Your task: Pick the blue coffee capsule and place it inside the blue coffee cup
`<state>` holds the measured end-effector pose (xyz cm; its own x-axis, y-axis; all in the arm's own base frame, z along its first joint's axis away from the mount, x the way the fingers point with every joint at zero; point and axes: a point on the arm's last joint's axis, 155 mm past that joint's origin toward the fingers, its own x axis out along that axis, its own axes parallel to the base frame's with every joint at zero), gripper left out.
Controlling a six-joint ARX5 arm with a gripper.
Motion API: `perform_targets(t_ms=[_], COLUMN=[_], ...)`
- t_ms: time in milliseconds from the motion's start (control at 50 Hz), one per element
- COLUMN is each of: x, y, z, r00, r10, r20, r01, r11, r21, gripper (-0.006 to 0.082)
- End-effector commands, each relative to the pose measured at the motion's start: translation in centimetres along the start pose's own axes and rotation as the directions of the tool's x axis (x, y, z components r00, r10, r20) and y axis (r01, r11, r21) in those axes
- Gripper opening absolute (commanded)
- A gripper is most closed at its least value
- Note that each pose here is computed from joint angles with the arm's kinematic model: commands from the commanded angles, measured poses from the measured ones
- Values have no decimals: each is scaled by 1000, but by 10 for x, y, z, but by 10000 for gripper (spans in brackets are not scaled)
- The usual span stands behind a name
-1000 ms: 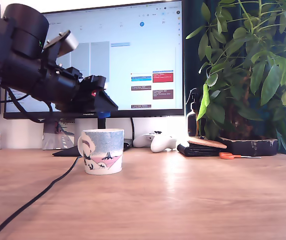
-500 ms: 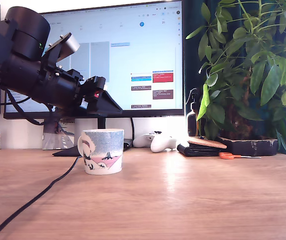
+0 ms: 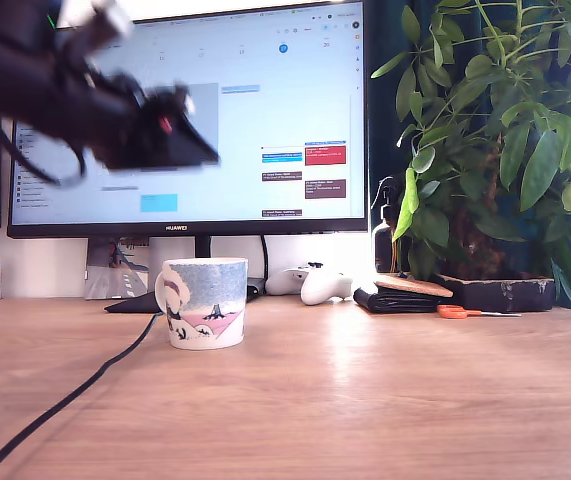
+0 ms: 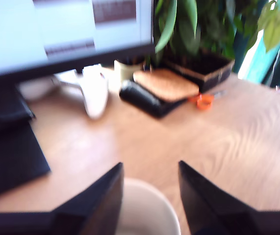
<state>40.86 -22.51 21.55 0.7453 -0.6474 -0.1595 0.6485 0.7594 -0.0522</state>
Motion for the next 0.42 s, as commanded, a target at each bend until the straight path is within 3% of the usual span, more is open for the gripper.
perform_targets(t_ms=[0, 180, 400], x=[-7, -40, -87], y=[19, 72, 122], z=[4, -7, -2], r00=[998, 959, 900], r10=[67, 265, 415], r20=[-5, -102, -131], r01=[-67, -263, -417], r11=[998, 964, 909], r21=[-1, 36, 13], gripper=[-19, -19, -19])
